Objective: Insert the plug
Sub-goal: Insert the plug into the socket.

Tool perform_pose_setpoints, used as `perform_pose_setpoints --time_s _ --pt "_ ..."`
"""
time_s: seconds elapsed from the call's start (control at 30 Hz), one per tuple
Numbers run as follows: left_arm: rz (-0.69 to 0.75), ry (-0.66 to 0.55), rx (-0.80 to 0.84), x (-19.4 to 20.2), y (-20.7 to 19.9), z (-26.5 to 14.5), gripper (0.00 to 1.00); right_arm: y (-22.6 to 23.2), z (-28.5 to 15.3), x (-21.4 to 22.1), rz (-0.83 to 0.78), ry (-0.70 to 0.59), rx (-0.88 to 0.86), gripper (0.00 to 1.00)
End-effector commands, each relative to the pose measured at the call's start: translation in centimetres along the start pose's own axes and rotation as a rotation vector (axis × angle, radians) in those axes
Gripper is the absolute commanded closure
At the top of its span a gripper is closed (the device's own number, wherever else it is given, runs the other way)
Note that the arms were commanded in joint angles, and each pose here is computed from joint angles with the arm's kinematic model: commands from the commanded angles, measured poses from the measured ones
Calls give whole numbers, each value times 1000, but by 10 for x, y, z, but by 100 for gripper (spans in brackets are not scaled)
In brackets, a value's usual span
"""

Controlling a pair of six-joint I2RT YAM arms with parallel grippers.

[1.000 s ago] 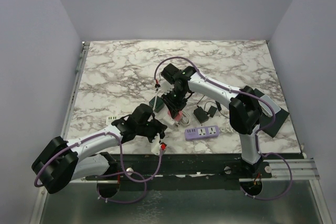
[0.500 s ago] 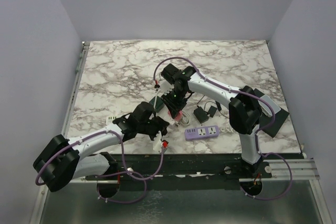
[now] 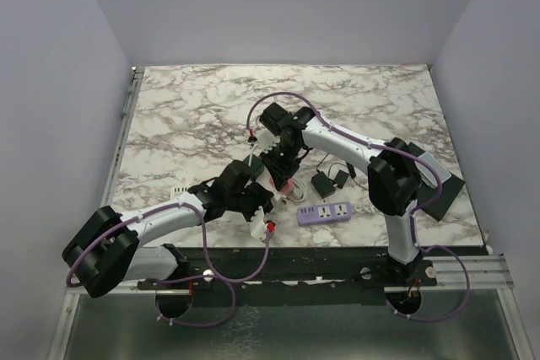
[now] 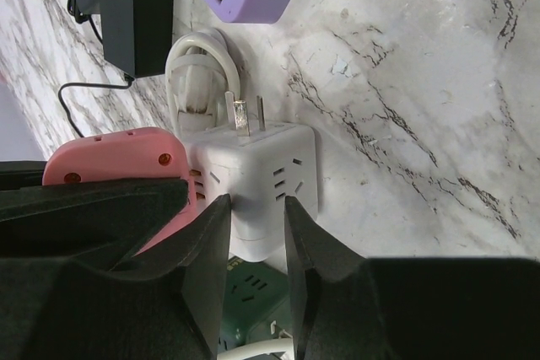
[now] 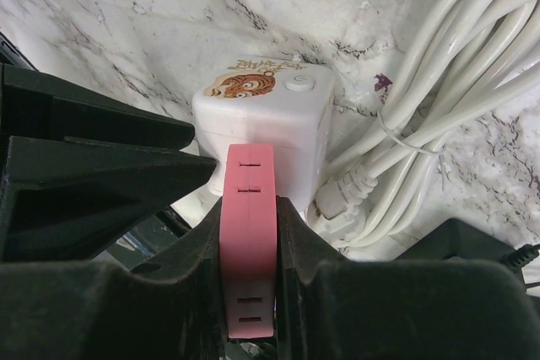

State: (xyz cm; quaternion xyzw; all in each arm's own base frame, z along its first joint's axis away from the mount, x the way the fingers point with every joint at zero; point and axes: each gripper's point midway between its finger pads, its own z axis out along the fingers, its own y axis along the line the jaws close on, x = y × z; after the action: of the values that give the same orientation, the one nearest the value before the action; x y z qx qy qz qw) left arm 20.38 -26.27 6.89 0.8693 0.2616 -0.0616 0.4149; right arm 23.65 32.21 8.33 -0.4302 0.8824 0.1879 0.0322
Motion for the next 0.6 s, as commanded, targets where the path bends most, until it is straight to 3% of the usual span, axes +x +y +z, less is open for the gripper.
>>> perform_pose_setpoints --time_s 0.0,0.57 --pt "-13 12 21 3 1 -1 67 -3 5 6 -10 15 -8 99" --pt "-8 -11 150 -1 -31 -2 71 -17 33 34 25 105 -7 99"
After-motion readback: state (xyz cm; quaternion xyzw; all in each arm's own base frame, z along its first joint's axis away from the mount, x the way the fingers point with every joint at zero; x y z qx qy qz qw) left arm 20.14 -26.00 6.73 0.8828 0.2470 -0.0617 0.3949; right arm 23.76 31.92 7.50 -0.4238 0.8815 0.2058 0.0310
